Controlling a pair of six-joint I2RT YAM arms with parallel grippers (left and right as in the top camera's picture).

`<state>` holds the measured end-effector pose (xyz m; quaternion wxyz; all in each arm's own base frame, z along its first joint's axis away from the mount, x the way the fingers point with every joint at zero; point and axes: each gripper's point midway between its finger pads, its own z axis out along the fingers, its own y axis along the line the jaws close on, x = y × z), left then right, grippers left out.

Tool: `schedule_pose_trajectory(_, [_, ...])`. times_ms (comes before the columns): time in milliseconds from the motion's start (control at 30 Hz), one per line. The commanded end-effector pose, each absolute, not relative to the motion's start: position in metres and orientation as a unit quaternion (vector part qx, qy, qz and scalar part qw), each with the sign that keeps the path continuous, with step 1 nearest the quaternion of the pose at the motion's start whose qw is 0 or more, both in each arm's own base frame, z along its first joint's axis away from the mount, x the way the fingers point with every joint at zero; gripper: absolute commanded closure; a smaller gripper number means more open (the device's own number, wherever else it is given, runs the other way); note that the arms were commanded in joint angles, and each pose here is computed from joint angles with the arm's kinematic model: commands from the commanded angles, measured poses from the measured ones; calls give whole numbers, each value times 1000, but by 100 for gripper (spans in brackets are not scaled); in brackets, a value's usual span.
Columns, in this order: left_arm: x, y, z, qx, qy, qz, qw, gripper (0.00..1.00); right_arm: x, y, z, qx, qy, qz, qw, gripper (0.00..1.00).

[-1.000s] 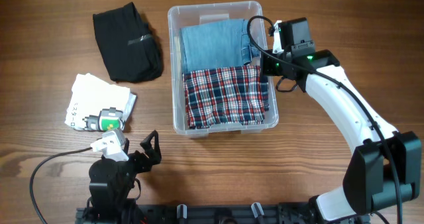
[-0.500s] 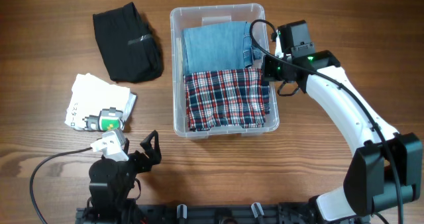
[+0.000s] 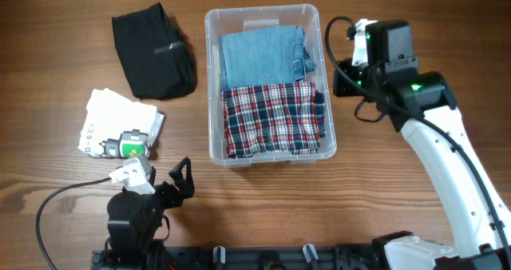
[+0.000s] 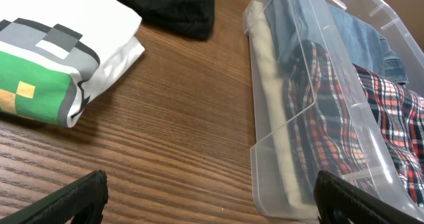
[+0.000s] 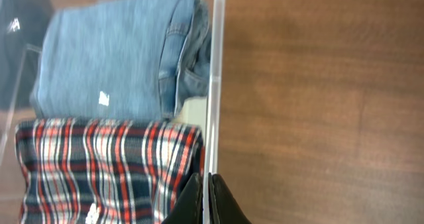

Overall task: Pack container
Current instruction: 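Tuck the plaid shirt's right edge down, then raise the right gripper away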

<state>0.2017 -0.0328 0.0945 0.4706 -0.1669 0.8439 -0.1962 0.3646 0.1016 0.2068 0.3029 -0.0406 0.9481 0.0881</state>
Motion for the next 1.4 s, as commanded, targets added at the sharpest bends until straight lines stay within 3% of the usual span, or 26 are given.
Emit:
schedule_pose_trajectory(0, [202, -34, 95, -167, 842, -200, 473, 0, 353, 115, 197, -75, 954, 73, 281, 96])
schedule_pose_trajectory(333, [202, -34, 95, -167, 842, -200, 473, 0, 344, 130, 179, -103, 957, -24, 270, 96])
schedule_pose_trajectory(1033, [202, -34, 95, -167, 842, -200, 473, 0, 337, 140, 76, -90, 986, -41, 134, 96])
schedule_pose_trajectory(1200, [202, -34, 95, -167, 842, -200, 473, 0, 341, 141, 86, -93, 984, -38, 149, 96])
schedule_pose_trajectory(1367, [202, -34, 95, -167, 842, -201, 473, 0, 351, 146, 142, -83, 975, -12, 206, 96])
